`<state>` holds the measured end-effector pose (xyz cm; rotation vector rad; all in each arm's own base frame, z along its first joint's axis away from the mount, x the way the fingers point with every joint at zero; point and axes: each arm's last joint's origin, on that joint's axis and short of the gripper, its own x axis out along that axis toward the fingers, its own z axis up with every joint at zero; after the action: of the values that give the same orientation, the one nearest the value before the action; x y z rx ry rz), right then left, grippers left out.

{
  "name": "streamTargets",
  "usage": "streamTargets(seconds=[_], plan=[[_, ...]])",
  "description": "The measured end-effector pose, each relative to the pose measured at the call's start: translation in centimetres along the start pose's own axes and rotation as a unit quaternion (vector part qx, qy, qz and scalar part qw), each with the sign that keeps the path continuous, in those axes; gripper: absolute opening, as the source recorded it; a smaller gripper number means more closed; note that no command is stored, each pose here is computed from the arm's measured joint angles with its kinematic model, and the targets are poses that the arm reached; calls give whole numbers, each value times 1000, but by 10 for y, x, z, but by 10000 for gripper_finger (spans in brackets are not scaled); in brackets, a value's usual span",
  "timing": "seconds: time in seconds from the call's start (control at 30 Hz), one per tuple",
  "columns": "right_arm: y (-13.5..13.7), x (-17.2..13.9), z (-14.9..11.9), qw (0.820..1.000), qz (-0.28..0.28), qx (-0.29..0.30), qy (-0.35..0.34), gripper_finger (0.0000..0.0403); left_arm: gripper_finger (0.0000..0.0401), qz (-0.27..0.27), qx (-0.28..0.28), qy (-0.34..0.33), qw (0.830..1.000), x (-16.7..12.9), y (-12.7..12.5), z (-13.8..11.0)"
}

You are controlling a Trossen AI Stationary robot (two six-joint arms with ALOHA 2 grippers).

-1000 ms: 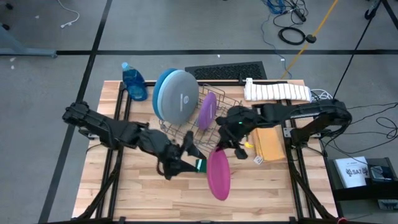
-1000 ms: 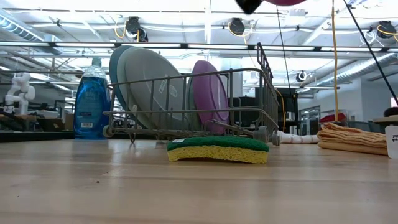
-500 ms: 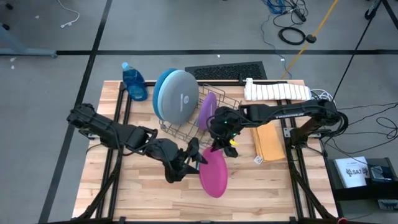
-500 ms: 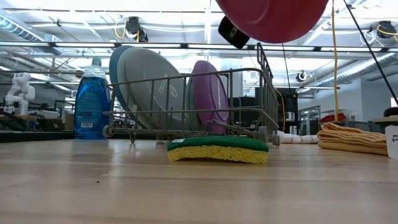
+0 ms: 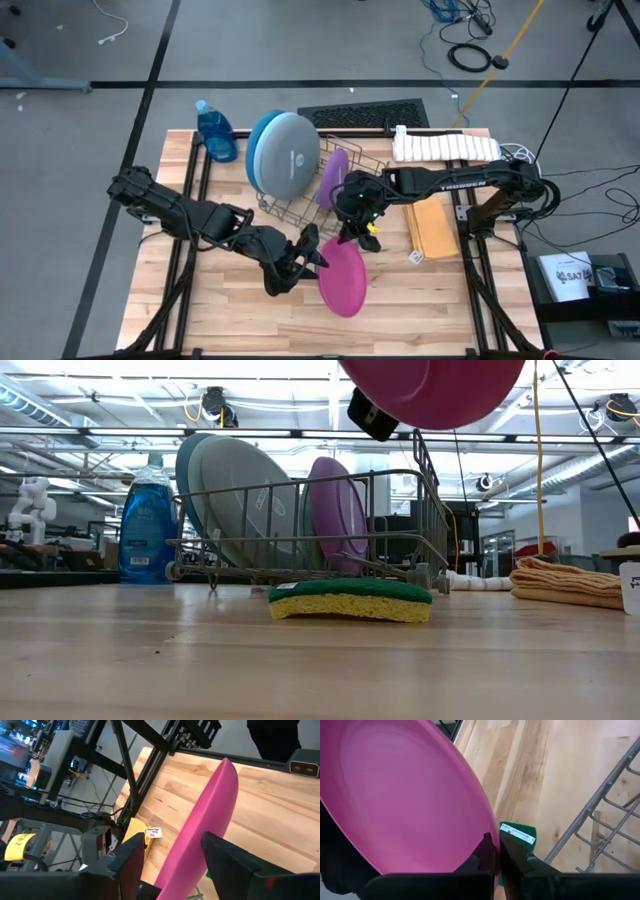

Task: Sort dishes
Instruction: Put the pink plate in the dish rack

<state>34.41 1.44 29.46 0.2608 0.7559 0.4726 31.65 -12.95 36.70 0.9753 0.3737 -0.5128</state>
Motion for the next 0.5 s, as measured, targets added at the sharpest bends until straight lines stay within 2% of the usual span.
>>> streamTargets(seconds=[0.5], plan=[[3,-1,2,999,32,-3,-4,1,201,22,1,50,999,6,-10,4]])
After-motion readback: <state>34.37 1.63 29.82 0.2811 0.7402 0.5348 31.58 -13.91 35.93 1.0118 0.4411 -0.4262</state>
